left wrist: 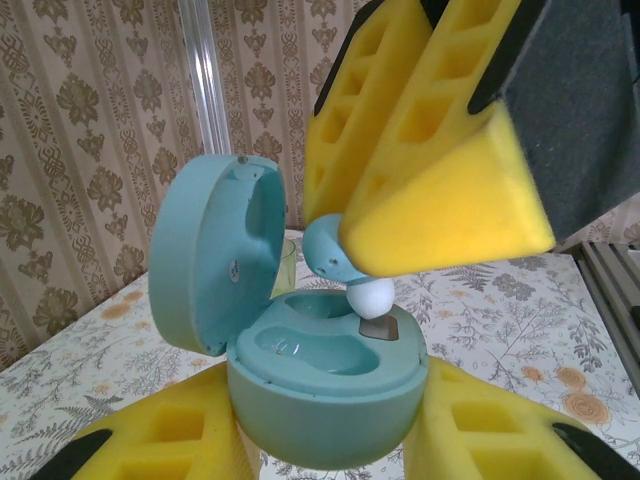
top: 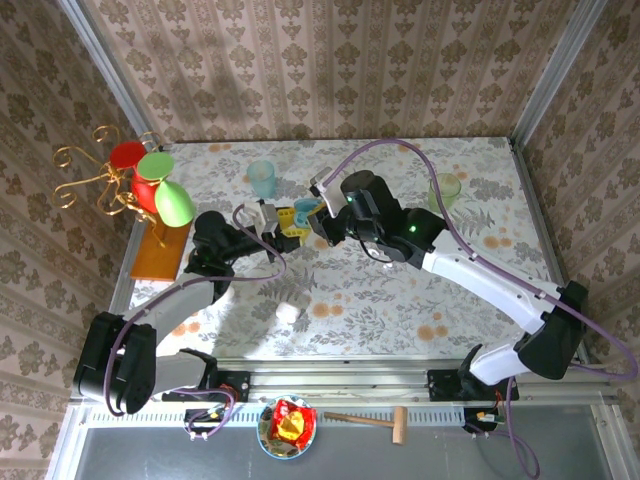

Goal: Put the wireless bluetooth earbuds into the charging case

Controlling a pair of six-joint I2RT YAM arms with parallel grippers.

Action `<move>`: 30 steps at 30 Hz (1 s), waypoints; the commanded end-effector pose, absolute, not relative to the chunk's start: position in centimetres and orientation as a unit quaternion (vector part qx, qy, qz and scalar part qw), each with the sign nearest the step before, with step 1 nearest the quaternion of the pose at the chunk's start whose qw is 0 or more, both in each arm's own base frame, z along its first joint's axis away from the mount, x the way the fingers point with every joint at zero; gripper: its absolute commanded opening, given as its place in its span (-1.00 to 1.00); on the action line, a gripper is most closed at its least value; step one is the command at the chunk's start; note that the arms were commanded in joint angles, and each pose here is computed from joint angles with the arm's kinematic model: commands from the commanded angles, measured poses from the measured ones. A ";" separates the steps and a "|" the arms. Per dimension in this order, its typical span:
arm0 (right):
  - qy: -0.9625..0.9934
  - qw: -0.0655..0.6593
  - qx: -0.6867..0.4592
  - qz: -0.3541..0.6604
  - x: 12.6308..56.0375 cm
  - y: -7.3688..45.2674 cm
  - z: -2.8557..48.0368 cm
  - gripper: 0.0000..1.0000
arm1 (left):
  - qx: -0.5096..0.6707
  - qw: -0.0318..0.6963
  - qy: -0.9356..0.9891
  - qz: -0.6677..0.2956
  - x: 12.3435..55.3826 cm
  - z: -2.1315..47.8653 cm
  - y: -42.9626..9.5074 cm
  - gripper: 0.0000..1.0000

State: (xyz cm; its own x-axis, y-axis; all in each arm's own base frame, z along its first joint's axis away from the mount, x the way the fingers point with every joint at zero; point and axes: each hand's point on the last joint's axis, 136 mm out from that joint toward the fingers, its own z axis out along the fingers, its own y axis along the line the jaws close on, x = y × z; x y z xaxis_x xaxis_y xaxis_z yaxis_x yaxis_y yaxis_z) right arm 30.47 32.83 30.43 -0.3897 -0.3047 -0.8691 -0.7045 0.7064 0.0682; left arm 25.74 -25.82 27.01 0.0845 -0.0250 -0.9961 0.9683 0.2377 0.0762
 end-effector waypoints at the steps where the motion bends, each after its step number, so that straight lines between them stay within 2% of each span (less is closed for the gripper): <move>1: 0.804 0.462 -0.319 0.195 31.0 32.5 30.4 -0.67 | 0.458 0.601 0.496 -0.427 24.9 29.1 -25.8 -0.44; 13: 0.812 0.464 -0.319 0.151 31.4 31.1 29.5 -0.67 | 0.457 0.601 0.498 -0.426 25.0 29.1 -25.9 -0.44; 30: 0.811 0.431 -0.359 0.166 29.9 31.5 27.9 -0.62 | 0.456 0.602 0.499 -0.425 25.1 29.2 -25.8 -0.44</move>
State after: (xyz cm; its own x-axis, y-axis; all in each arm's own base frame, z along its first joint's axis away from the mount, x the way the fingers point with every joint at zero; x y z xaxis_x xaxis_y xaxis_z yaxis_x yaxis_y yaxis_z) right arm 30.65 31.92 29.35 -0.3585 -0.3887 -0.8488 -0.7077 0.7061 -0.0245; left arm 25.67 -25.85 27.02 0.0848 -0.0253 -0.9961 0.9691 0.2344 0.0766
